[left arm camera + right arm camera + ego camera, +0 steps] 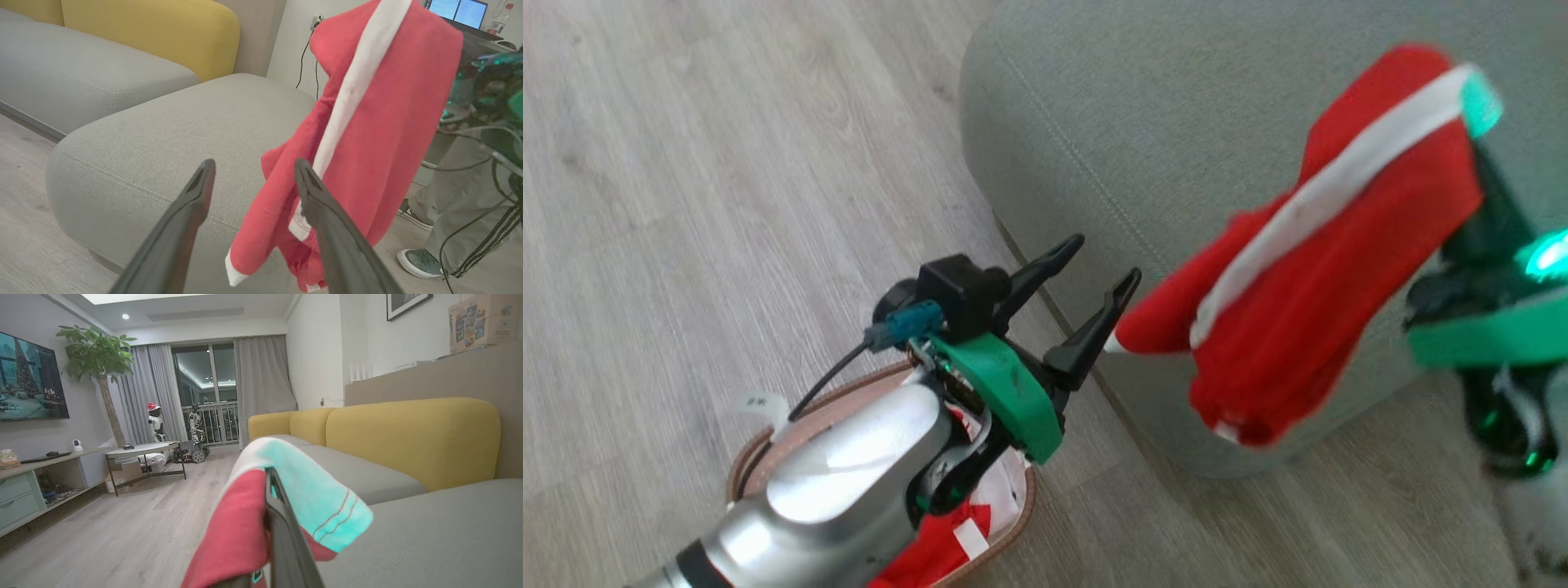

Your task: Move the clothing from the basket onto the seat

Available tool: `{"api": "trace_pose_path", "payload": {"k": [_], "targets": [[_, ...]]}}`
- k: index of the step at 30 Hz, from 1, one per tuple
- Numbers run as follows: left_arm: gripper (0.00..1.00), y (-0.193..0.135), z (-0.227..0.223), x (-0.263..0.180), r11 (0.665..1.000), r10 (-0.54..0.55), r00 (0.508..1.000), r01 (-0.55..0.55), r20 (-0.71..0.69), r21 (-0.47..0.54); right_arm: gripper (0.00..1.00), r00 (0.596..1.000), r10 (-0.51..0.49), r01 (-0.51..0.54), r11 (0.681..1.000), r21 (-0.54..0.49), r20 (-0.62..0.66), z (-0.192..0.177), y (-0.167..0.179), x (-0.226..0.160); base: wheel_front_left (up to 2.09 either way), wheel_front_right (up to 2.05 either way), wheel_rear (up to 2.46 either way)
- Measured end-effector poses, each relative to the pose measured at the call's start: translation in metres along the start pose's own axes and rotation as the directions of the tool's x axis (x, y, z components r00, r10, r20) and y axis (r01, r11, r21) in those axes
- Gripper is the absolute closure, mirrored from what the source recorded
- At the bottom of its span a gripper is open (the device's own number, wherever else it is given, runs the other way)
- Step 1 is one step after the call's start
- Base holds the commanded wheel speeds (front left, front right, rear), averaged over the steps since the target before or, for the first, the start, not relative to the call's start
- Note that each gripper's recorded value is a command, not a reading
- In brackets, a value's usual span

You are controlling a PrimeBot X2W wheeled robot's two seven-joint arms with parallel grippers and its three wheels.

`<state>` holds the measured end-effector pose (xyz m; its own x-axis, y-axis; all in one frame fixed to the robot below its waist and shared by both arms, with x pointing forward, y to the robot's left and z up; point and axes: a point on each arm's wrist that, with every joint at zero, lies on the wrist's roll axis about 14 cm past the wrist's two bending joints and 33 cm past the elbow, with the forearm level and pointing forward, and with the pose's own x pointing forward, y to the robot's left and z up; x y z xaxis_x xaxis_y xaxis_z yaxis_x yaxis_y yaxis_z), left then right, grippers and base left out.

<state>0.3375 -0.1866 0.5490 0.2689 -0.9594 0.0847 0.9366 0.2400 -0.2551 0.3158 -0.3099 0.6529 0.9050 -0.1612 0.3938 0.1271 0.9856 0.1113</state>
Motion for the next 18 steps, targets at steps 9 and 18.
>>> {"api": "trace_pose_path", "payload": {"k": [9,18], "targets": [[0.00,0.025,0.003,-0.004,1.000,0.024,1.000,-0.024,0.004,0.019,1.00,0.999,0.020,-0.017,0.998,-0.064,0.040,0.015,-0.020,0.065,0.00,0.00,0.00],[0.00,0.057,-0.006,-0.002,0.999,0.032,0.999,-0.032,-0.009,-0.002,1.00,1.000,-0.004,0.006,0.994,-0.113,0.018,0.010,-0.049,0.144,0.00,0.00,0.00]]}}
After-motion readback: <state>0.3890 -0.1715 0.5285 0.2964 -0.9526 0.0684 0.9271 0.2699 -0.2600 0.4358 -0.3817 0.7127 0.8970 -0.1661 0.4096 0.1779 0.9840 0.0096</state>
